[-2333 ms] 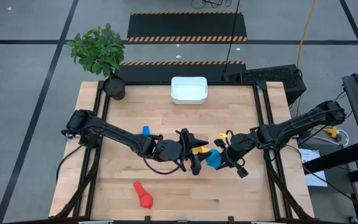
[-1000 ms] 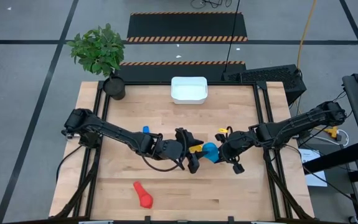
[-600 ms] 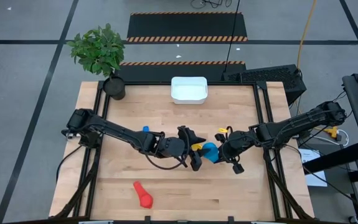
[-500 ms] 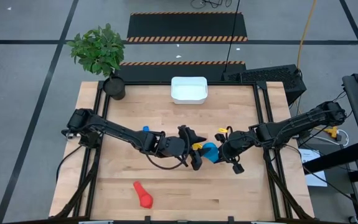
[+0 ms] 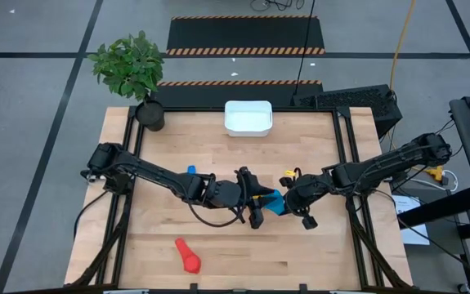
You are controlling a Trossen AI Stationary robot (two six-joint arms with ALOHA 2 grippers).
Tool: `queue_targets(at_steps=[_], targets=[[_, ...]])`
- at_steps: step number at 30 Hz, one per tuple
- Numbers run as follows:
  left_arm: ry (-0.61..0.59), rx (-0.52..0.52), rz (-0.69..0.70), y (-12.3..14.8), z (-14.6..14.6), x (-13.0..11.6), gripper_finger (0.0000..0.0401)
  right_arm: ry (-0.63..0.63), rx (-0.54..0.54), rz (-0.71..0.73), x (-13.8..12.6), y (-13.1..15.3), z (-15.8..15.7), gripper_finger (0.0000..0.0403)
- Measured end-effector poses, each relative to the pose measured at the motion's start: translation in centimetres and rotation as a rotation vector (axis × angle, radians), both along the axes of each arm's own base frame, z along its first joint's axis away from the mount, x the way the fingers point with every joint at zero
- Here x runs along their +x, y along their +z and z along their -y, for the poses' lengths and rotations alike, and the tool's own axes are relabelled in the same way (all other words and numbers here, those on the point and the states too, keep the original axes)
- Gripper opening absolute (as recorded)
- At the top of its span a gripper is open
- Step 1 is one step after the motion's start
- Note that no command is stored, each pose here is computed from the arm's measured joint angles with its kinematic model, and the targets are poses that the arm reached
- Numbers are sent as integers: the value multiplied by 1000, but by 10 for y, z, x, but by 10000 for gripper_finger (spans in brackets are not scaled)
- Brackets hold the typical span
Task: Nest measuring cups in basket
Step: Stack the light blue measuring cup on top of the yellow measuring cup
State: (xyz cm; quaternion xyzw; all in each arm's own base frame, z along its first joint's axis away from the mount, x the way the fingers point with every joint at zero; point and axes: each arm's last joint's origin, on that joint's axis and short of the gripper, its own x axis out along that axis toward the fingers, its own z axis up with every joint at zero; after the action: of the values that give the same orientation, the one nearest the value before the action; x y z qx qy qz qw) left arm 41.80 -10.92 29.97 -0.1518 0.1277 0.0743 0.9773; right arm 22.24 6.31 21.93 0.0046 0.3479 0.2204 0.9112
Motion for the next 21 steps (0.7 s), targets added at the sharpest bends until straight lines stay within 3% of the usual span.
queue_targets(at_steps=[5,16,21], targets=[[23,35,-35,-3,5,-3,90,1,5,3,0,0,0,0],[50,74,-40,-4,12,-6,203,0,5,5,0,1,0,0],[54,66,-39,-4,11,-6,195,0,5,5,0,1,0,0]])
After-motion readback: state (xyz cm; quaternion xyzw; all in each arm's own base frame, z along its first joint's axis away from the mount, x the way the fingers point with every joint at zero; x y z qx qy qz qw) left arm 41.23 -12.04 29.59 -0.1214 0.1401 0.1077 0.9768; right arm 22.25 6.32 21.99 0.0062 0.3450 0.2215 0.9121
